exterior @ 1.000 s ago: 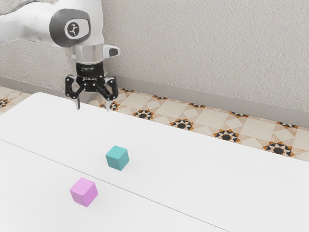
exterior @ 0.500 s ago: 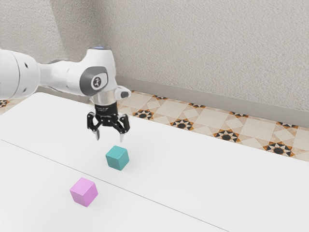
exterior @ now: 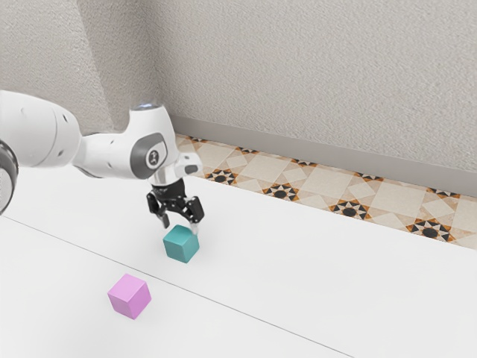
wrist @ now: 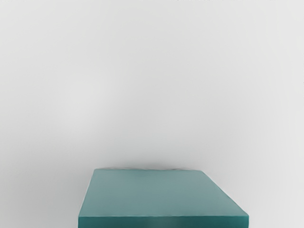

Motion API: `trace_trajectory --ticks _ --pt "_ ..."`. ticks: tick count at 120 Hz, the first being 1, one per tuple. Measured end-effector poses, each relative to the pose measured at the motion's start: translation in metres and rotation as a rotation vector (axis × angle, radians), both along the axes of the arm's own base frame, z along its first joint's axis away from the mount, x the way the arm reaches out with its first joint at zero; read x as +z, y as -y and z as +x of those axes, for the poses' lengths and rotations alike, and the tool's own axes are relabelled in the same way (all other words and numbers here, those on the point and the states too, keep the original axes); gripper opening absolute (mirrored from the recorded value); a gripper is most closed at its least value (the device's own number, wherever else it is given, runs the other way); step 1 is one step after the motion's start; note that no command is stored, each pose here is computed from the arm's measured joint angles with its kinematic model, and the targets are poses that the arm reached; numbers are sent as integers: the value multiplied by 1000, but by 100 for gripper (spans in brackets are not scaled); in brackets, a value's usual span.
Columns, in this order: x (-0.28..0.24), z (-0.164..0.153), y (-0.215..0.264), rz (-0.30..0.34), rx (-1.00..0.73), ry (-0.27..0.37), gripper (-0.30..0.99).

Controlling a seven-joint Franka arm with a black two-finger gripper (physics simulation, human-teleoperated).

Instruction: Pick up the blue block with one arm, and put the blue block on the pink block with one arm

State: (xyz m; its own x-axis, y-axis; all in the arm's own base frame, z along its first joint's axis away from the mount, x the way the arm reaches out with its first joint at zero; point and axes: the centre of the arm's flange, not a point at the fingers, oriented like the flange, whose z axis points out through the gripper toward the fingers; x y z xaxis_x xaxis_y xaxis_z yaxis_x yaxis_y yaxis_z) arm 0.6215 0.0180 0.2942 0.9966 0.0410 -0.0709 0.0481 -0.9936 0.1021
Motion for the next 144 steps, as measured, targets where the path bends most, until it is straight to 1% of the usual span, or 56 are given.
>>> trace_trajectory --ticks 20,30,38,48,80,95,104,111,119,129,139,144 --pt "-14 3 -2 -27 -40 20 69" --pt "-24 -11 -3 -47 -42 10 69" --pt "-26 -15 -4 -57 -47 14 69" --pt "-28 -16 -4 -60 -64 23 69" --pt "-43 -16 -8 -65 -103 23 69" --pt "-40 -14 -9 -64 -117 36 54" --pt "-38 -14 -10 -63 -123 40 47" --pt "-22 -14 -11 -60 -127 65 43" --pt "19 -38 -5 -55 -134 105 39" --pt "59 -88 -1 -30 -142 133 38" --pt "74 -139 3 -16 -127 136 38" --pt "76 -158 8 -11 -123 132 39"
